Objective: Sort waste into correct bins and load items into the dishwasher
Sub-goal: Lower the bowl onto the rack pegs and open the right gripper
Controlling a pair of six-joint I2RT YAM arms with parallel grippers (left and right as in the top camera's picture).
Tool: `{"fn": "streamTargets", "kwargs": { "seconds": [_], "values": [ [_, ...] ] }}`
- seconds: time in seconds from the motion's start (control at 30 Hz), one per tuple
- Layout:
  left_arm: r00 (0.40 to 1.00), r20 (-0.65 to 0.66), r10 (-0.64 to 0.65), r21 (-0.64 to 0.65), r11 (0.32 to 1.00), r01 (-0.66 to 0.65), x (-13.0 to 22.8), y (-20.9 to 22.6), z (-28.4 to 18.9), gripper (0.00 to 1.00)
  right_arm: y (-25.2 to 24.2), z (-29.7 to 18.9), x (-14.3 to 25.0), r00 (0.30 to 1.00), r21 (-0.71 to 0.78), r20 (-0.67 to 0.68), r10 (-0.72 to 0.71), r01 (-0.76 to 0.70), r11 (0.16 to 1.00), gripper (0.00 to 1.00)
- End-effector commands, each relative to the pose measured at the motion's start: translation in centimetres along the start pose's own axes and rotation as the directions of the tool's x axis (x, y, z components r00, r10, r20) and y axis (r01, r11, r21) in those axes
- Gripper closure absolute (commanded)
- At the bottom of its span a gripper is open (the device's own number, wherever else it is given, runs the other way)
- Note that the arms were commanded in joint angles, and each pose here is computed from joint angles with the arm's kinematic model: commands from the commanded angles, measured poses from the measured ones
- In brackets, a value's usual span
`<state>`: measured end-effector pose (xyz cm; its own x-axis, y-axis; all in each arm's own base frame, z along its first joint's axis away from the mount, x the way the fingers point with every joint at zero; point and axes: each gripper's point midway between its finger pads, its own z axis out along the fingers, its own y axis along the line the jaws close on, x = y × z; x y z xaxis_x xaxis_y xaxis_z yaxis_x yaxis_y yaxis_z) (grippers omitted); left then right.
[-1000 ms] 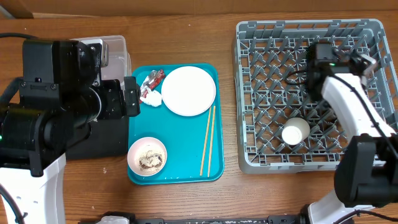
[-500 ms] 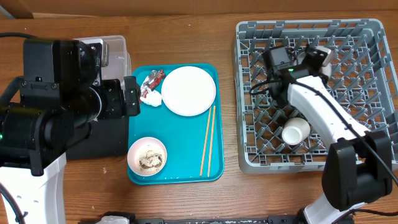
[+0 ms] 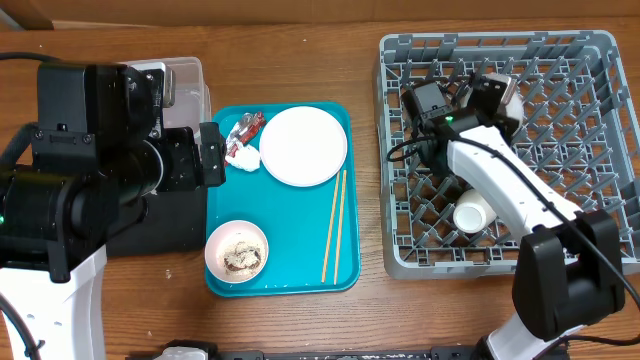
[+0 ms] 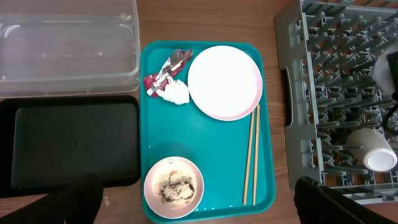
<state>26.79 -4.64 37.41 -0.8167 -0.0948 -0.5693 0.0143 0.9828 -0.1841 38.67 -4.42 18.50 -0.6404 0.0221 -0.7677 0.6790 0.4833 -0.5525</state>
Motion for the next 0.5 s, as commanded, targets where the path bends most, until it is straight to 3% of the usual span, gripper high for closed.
{"fn": "streamTargets", "kwargs": {
  "seconds": [0.0,0.37,0.47],
  "values": [
    [1.0,0.006,-0.019,-0.007,1.0,0.019,-0.2,0.1,0.0,0.0,-3.1,2.4,-1.3,0.998,0.15,0.044,0.033,-0.039,0.988,0.96],
    [1.0,0.006,-0.019,-0.007,1.0,0.019,-0.2,0.1,0.0,0.0,-5.7,9.9,4.3,0.939,0.12,-0.31,0.151,-0.119,0.986,0.96],
    [1.0,0.006,-0.019,-0.007,1.0,0.019,-0.2,0.1,0.0,0.0,-5.3,9.8,4.6,0.934,0.103,-0.326,0.148,-0.12,0.987,0.96]
  ]
}}
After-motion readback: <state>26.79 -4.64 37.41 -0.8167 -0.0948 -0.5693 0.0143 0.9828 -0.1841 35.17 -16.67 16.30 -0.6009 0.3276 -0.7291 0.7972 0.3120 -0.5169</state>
